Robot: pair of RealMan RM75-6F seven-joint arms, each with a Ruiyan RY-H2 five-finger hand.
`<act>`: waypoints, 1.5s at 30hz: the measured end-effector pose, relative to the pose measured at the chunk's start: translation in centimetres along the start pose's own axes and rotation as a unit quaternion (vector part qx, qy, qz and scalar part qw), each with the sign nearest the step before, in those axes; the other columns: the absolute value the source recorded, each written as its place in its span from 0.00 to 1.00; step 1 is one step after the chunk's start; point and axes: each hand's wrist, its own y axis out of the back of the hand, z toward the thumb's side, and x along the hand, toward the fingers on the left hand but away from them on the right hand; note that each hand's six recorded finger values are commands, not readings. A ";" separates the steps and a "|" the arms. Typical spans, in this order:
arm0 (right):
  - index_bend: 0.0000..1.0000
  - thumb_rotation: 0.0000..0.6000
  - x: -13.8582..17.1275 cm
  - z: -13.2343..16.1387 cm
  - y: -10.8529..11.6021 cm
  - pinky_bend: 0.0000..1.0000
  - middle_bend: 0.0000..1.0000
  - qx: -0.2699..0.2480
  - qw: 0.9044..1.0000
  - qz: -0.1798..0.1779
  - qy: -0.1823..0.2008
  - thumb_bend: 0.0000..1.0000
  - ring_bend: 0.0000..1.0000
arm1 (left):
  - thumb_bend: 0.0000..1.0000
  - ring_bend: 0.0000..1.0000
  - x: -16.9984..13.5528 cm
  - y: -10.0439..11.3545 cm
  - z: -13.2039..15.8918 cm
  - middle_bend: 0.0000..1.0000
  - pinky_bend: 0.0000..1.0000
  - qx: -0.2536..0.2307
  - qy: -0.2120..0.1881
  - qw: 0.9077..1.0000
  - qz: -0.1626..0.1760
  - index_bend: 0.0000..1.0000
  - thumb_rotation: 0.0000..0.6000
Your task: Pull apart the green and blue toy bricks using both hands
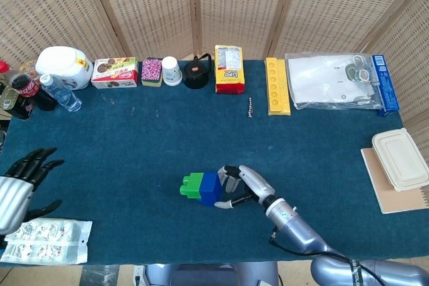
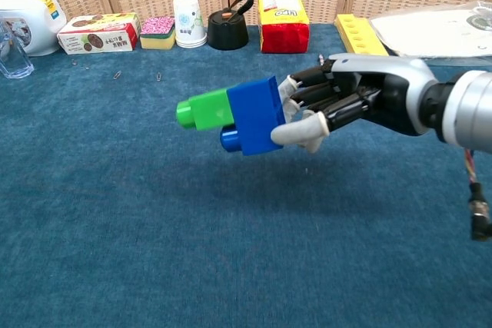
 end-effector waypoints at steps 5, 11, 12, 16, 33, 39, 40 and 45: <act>0.56 0.87 1.2 0.7 0.2 0.47 0.52 -0.074 0.997 0.024 0.008 0.19 0.54 | 0.16 0.16 3.3 0.3 4.5 0.20 0.28 0.005 -0.068 0.998 0.016 0.36 1.00; 0.56 0.86 2.1 1.6 0.3 0.47 0.52 -0.141 0.989 0.049 0.015 0.19 0.54 | 0.16 0.16 6.4 -0.5 8.9 0.22 0.28 -0.028 -0.126 0.991 0.028 0.41 1.00; 0.56 0.86 2.2 1.7 0.3 0.47 0.52 -0.148 0.987 0.052 0.016 0.19 0.54 | 0.16 0.16 6.7 -0.6 9.5 0.22 0.28 -0.034 -0.133 0.990 0.029 0.41 1.00; 0.56 0.87 2.6 2.1 0.3 0.46 0.52 -0.164 0.984 0.067 0.020 0.19 0.54 | 0.16 0.16 8.1 -1.4 11.6 0.22 0.28 -0.053 -0.159 0.986 0.028 0.41 1.00; 0.56 0.87 3.2 2.5 0.7 0.45 0.52 -0.203 0.975 0.089 0.027 0.19 0.54 | 0.17 0.16 11.6 -3.5 19.2 0.22 0.28 -0.160 -0.226 0.961 0.010 0.43 1.00; 0.57 0.87 3.4 2.7 0.6 0.45 0.52 -0.206 0.973 0.099 0.032 0.19 0.54 | 0.20 0.16 12.1 -4.5 20.7 0.22 0.29 -0.191 -0.233 0.954 -0.007 0.46 1.00; 0.57 0.87 3.4 2.7 0.7 0.45 0.52 -0.205 0.973 0.099 0.033 0.19 0.54 | 0.20 0.16 12.2 -4.6 20.8 0.23 0.29 -0.195 -0.233 0.953 -0.007 0.47 1.00; 0.57 0.87 3.7 2.6 0.9 0.45 0.52 -0.203 0.973 0.100 0.033 0.19 0.54 | 0.21 0.16 12.5 -4.4 21.4 0.24 0.29 -0.211 -0.233 0.949 0.003 0.49 1.00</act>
